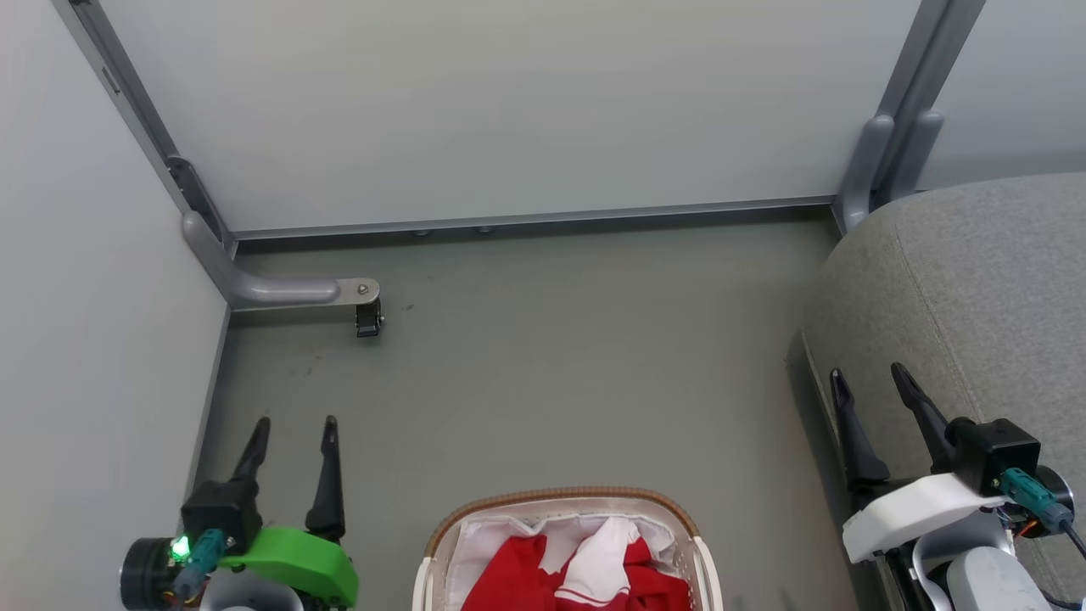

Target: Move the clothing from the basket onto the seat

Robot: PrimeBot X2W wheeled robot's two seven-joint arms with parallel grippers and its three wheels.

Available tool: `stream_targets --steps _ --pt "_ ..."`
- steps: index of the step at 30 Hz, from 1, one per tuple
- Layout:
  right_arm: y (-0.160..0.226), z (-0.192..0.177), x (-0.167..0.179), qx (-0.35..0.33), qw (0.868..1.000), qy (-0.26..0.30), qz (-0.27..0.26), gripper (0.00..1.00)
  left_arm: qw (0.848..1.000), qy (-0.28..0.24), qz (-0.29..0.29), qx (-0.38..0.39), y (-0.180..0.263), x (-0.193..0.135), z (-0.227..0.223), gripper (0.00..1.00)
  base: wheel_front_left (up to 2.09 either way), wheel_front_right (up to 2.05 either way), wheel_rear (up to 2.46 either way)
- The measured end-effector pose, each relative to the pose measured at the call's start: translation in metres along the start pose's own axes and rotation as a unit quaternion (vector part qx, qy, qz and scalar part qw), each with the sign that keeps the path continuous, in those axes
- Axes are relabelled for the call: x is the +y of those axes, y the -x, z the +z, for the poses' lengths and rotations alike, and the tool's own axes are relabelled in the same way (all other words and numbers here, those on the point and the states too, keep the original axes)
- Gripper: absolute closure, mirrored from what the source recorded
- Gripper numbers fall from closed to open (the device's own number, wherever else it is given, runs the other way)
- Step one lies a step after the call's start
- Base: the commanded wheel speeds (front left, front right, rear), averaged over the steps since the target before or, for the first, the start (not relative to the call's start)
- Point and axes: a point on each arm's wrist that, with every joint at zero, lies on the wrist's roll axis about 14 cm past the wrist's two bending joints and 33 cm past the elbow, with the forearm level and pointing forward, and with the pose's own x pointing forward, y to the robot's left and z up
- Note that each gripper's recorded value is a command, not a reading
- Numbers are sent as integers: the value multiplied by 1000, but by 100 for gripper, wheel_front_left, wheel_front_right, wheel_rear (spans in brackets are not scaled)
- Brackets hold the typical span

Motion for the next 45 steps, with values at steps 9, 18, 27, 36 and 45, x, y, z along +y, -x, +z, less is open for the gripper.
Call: stream_targets --steps 9,18,27,36,45 --pt "-26 -1 10 -9 1000 20 19 0 995 -2 -81 57 -28 -51 -38 0 0 0 0" --pt "-64 -28 11 9 998 48 31 0 956 -42 -209 202 -48 -115 -135 0 0 0 0" --pt "-84 -85 -4 66 996 54 21 0 890 -77 -288 345 -32 -130 -233 0 0 0 0" --pt "-91 -141 -24 123 990 62 8 0 829 -80 -315 456 -8 -129 -305 0 0 0 0" --pt "-83 -186 -43 173 983 68 -10 0 788 -73 -327 516 5 -130 -350 0 0 0 0"
